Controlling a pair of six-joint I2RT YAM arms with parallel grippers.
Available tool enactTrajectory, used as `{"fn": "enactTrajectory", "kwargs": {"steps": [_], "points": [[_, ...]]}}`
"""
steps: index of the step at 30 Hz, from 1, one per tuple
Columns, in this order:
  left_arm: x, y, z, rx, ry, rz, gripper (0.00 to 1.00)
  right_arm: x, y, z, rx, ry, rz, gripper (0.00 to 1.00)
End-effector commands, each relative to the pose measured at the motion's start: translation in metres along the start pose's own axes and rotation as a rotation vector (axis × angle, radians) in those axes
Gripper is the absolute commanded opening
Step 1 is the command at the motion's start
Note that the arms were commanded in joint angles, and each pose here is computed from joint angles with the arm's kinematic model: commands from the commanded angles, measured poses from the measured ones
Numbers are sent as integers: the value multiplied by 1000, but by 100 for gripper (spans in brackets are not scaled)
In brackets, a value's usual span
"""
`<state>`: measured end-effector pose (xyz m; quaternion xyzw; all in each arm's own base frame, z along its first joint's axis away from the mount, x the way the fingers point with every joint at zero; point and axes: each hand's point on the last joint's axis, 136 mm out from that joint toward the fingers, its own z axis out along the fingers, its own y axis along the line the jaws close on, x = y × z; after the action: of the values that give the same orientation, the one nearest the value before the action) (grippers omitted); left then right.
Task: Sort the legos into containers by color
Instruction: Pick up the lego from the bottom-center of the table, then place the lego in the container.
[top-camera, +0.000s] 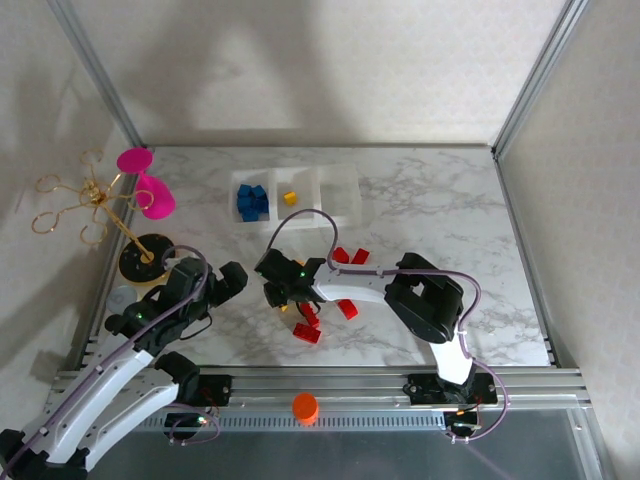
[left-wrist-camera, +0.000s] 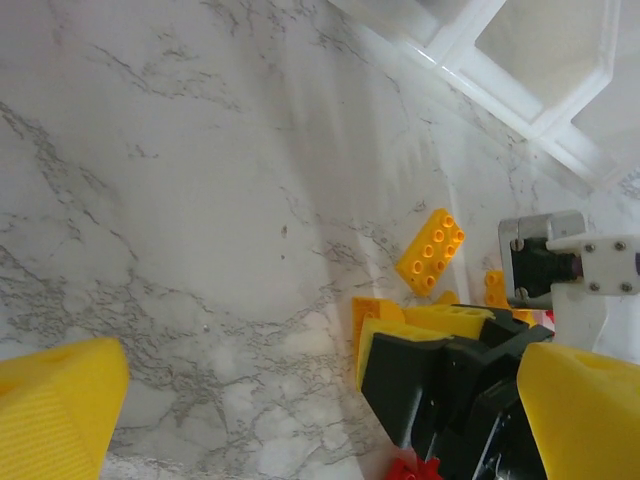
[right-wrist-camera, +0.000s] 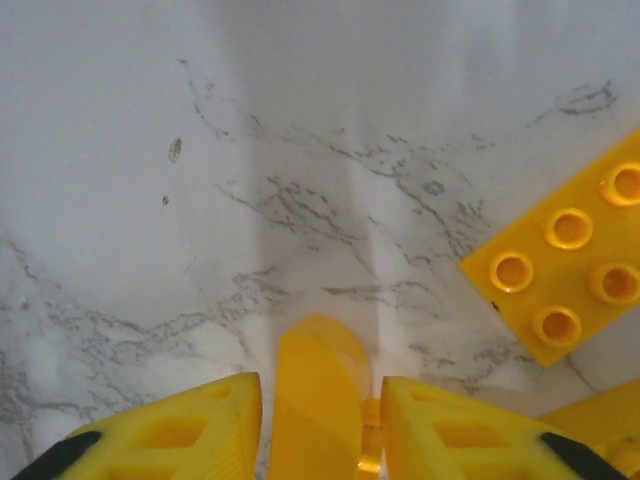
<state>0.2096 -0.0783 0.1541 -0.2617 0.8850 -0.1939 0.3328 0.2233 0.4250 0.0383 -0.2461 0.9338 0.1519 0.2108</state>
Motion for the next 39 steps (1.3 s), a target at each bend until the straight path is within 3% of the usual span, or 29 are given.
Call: {"fn": "enactTrajectory", "kwargs": {"steps": [1,5,10,20,28,34,39], "points": [[7,11,3,-31,12,-6,100,-1,2,1,34,-4,-35,32],[6,11,2,-32,9,-8,99,-7,2,-5,39,-21,-49,24],[5,7,2,-17,9,-2,100,-26,-2,-21,23,-63,-54,22],[-5,-15,8,40,-9,30,100,-110,-57,-61,52,-246,14,23],[-13,-45,23,125,-25,75,100,-187,-112,-51,134,-353,22,25],[-19,-62,41,135,-30,88,100,-228,-157,-16,240,-355,49,25],[-25,-70,45,141,-48,92,100,-254,-170,-12,310,-396,14,35]]}}
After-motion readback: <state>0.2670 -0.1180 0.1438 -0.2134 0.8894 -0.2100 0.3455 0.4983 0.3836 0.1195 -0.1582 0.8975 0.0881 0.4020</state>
